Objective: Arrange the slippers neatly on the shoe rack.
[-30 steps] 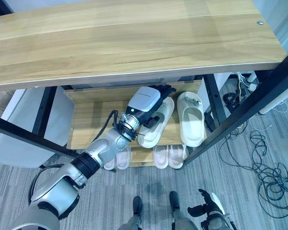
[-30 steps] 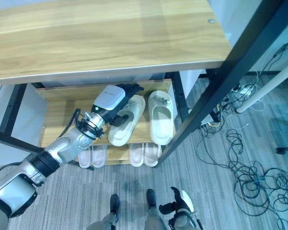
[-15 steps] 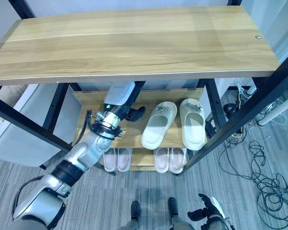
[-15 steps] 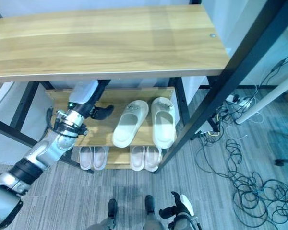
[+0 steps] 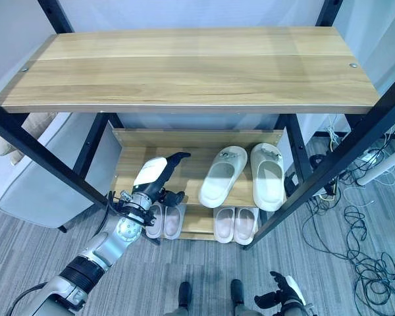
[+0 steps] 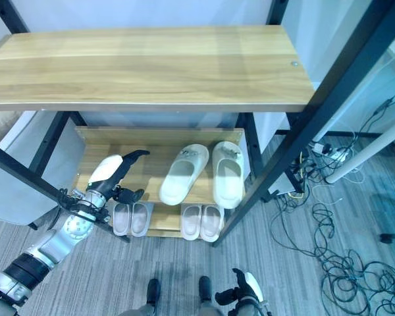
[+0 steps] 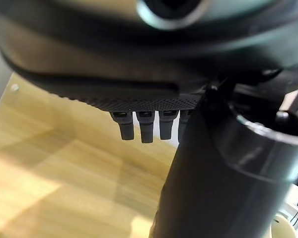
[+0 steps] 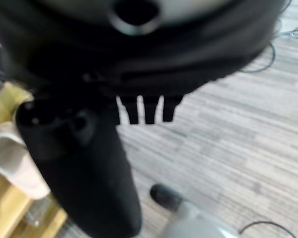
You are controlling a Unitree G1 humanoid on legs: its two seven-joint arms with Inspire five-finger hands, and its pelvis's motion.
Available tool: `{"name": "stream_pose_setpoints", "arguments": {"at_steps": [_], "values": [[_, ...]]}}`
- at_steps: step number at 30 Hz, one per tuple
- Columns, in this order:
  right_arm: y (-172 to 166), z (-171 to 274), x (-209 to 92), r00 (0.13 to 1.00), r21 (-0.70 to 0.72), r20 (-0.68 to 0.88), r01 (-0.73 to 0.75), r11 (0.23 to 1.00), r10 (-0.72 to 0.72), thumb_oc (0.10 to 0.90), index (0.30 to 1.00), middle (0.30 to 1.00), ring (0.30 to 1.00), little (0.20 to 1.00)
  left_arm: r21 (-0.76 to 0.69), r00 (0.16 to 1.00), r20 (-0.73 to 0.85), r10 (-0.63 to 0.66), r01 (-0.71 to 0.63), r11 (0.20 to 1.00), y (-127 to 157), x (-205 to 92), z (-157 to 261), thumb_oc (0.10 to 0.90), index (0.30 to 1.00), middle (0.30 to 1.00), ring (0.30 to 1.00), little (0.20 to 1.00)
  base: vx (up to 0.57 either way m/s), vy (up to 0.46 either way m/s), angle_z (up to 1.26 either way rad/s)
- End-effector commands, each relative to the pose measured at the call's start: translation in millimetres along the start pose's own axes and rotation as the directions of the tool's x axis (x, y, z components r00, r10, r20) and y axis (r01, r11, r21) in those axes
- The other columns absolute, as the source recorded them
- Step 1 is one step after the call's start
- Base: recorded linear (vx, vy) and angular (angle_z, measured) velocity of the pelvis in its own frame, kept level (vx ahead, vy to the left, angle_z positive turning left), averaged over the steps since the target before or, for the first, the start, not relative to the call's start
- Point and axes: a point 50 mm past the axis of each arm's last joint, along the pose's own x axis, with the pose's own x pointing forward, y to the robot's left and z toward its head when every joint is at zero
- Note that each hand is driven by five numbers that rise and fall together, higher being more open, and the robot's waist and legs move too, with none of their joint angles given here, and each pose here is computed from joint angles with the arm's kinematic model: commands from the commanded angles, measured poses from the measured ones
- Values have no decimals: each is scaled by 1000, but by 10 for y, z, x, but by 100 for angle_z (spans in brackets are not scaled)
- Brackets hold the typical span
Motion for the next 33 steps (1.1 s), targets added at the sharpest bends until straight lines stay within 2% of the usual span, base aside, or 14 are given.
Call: {"name": "stream_pose_setpoints", "arguments": {"at_steps": [1, 3, 9, 21, 27, 29, 30, 31, 33], "values": [[-69, -148, -22, 1000, -48, -26, 10, 999, -12, 800, 900, 900, 900, 900, -158, 978, 193, 82, -52, 986, 215, 109, 364, 800, 900, 900, 900, 900, 0, 0, 0], [-44, -155, -29, 1000, -61, -27, -5, 998, 4, 800, 900, 900, 900, 900, -255, 978, 204, 38, 16, 967, 116, 98, 409, 800, 900, 900, 900, 900, 0, 0, 0], [-30, -142, -29, 1000, -72, -21, -16, 997, 15, 800, 900, 900, 900, 900, -370, 981, 195, -18, 91, 925, -58, 74, 425, 800, 900, 900, 900, 900, 0, 0, 0], [-19, -119, -26, 1000, -82, -12, -13, 997, 12, 800, 900, 900, 900, 900, -404, 985, 174, -8, 79, 911, -329, 136, 506, 800, 900, 900, 900, 900, 0, 0, 0], [-22, -105, -19, 1000, -94, -9, -9, 996, 8, 800, 900, 900, 900, 900, -381, 993, 121, -7, 53, 923, -457, 174, 448, 800, 900, 900, 900, 900, 0, 0, 0], [-24, -120, -23, 1000, -93, -12, -2, 996, 1, 800, 900, 900, 900, 900, -287, 995, 104, 11, 19, 958, -447, 197, 401, 800, 900, 900, 900, 900, 0, 0, 0], [-24, -120, -23, 1000, -92, -12, -2, 996, 1, 800, 900, 900, 900, 900, -286, 994, 104, 11, 19, 958, -450, 199, 402, 800, 900, 900, 900, 900, 0, 0, 0], [-58, -126, -17, 1000, -94, -11, 14, 996, -15, 800, 900, 900, 900, 900, -186, 996, 90, 27, -10, 982, -438, 228, 355, 800, 900, 900, 900, 900, 0, 0, 0], [-72, -132, -15, 1000, -93, -13, 24, 995, -26, 800, 900, 900, 900, 900, -169, 997, 70, 43, -31, 985, -445, 241, 320, 800, 900, 900, 900, 900, 0, 0, 0]]}}
